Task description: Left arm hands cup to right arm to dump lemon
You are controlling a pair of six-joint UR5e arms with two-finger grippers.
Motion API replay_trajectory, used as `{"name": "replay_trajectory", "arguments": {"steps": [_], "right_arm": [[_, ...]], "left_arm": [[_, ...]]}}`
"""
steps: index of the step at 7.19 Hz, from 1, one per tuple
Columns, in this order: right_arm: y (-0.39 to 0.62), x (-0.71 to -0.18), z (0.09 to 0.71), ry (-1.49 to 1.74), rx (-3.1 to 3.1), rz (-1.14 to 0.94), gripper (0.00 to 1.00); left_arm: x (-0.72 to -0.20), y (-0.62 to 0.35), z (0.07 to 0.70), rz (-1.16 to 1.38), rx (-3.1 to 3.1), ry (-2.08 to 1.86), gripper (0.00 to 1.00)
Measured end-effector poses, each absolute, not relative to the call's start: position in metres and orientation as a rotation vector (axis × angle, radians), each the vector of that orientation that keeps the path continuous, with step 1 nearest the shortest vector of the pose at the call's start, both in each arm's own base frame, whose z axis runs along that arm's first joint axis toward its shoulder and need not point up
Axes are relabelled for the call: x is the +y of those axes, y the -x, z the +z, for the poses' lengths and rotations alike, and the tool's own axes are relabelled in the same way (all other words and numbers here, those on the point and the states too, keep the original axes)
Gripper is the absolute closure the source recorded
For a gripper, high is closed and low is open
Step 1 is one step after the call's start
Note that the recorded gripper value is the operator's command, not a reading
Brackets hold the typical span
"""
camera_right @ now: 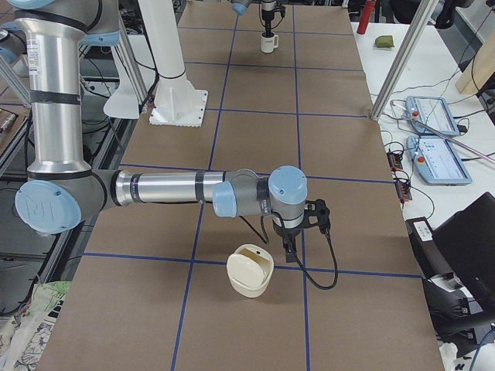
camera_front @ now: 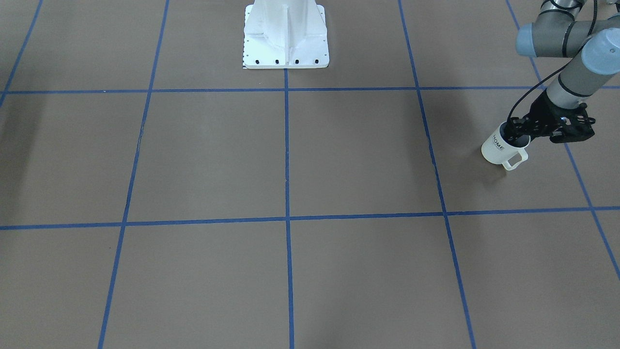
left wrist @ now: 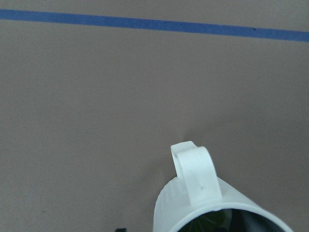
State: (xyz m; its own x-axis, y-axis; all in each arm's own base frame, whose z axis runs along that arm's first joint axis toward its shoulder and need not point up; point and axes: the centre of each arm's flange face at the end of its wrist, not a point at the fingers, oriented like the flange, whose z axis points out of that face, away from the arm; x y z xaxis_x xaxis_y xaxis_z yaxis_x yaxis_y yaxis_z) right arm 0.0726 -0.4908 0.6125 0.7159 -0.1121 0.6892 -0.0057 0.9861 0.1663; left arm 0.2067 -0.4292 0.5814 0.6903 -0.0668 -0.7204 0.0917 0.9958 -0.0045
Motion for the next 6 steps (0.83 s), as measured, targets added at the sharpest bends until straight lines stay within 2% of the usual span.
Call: {"name": "replay_trajectory", "arguments": {"steps": [3,5,6], "right_arm": [[-0.073,-0.492,0.609,-0.171,-0.764,-0.065,0.00],[-0.073,-0.492,0.608,-0.172,-0.764,-0.065,0.00],[-0.073,-0.492,0.608,-0.172,-0.764,-0.065,0.00]], "left_arm": [[-0.430,-0.203,0.577,-0.090,0.819,-0.028,0.63],[-0.432,-0.198,0.574,-0.098,0.826,-0.030,0.64],[-0.433,-0.193,0.573,-0.107,0.827,-0.034,0.67]]}}
